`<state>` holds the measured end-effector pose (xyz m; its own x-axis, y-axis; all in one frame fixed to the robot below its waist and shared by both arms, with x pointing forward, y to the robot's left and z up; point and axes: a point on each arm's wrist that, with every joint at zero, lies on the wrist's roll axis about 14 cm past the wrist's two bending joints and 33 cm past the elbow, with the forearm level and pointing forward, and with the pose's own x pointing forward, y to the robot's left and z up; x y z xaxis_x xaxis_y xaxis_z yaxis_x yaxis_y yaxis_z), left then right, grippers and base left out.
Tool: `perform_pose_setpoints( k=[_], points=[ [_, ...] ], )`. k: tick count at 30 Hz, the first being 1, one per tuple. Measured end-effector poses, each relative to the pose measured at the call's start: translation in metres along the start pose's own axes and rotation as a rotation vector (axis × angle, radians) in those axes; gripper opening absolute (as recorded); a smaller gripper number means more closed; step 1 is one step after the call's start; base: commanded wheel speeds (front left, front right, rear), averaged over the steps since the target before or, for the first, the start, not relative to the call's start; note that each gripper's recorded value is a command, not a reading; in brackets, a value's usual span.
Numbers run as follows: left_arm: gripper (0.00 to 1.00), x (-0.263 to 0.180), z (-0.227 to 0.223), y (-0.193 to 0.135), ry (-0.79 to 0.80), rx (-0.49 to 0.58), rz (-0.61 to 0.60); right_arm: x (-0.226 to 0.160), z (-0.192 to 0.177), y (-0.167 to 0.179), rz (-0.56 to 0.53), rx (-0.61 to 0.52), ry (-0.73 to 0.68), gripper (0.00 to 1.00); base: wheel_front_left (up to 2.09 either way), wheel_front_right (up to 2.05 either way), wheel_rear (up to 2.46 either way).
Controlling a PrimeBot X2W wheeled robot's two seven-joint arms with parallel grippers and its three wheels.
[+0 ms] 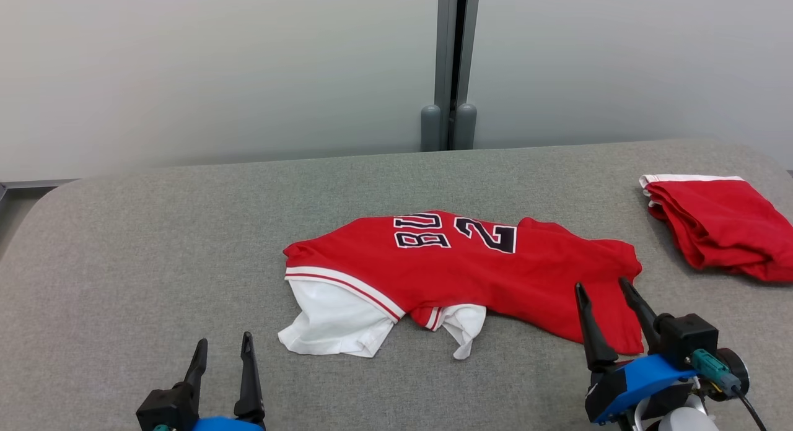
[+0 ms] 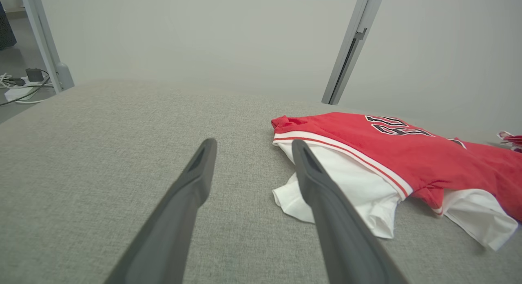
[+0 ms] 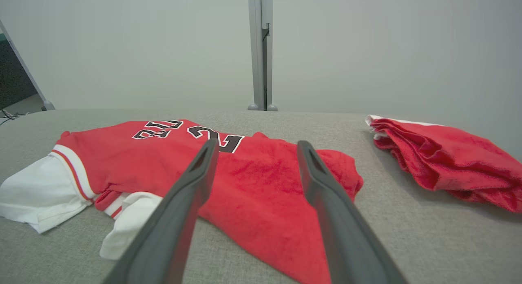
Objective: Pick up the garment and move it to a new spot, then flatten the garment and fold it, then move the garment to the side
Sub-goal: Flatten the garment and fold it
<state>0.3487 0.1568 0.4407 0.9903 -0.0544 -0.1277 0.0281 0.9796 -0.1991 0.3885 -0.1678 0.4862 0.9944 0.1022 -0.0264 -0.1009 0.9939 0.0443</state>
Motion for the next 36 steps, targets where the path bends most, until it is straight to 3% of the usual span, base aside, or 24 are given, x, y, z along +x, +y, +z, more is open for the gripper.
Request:
perform_pose_setpoints(
  k=[11, 26, 32, 36],
  points=[
    [1.0, -0.003, -0.006, 0.003, 0.021, 0.012, 0.005, -0.004, -0.016, 0.02, 0.054, 0.038, 0.025, 1.0, 0.0, 0.0, 0.0],
    [1.0, -0.002, -0.009, -0.004, 0.031, 0.012, -0.016, -0.004, -0.025, 0.02, 0.053, 0.049, 0.051, 1.0, 0.0, 0.0, 0.0],
    [1.0, 0.013, -0.021, -0.012, 0.119, 0.062, -0.069, 0.002, -0.026, 0.02, 0.054, 0.059, 0.053, 1.0, 0.0, 0.0, 0.0],
    [1.0, 0.023, -0.044, -0.02, 0.257, 0.116, -0.123, 0.004, -0.028, 0.015, 0.04, 0.059, 0.059, 1.0, 0.0, 0.0, 0.0]
  ],
)
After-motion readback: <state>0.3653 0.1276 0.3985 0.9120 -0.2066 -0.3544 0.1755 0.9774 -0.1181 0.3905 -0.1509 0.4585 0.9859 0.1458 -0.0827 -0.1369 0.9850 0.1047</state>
